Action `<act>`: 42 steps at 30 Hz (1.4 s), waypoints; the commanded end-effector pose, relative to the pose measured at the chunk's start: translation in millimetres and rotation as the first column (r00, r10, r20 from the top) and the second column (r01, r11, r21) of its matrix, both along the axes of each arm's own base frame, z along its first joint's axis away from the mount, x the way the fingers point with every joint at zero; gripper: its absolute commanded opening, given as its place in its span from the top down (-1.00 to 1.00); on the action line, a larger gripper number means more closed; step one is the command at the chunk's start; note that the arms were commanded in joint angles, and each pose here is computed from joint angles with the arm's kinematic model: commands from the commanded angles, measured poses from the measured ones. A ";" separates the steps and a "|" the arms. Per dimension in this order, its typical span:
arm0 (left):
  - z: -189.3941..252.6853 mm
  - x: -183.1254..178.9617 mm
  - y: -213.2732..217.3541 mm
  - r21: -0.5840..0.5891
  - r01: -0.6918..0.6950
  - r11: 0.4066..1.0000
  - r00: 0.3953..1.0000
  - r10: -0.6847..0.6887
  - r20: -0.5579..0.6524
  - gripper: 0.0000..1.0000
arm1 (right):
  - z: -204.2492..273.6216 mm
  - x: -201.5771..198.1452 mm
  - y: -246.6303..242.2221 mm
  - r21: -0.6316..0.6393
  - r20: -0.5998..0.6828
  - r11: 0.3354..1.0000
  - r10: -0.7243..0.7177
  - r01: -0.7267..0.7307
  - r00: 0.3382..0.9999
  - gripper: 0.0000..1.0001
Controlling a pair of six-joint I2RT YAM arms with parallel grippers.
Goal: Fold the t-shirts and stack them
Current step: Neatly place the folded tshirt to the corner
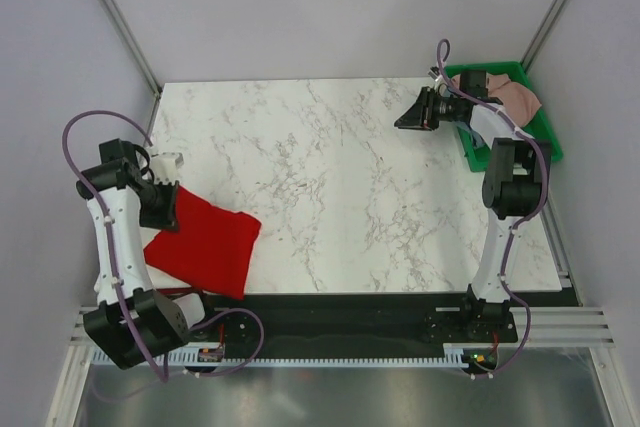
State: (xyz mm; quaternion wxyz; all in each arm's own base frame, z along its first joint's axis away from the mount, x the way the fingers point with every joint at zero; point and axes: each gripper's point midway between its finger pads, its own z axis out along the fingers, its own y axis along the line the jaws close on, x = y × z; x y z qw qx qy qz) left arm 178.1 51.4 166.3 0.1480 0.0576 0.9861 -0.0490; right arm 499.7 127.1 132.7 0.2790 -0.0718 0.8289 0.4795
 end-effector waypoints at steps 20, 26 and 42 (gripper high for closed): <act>82.5 -42.6 55.3 0.364 0.057 0.930 0.996 -0.077 0.041 0.95 | 12.2 1.3 11.6 0.064 0.048 0.995 0.072 -0.075 0.996 0.30; 89.6 -33.6 83.3 0.430 0.059 0.901 0.995 -0.086 0.043 0.95 | 11.4 -0.9 15.8 0.067 0.049 0.994 0.083 -0.086 0.995 0.31; 44.2 9.2 151.0 0.517 0.010 0.856 1.000 -0.022 0.017 0.95 | 15.1 0.8 22.9 0.073 0.060 0.993 0.087 -0.091 0.994 0.32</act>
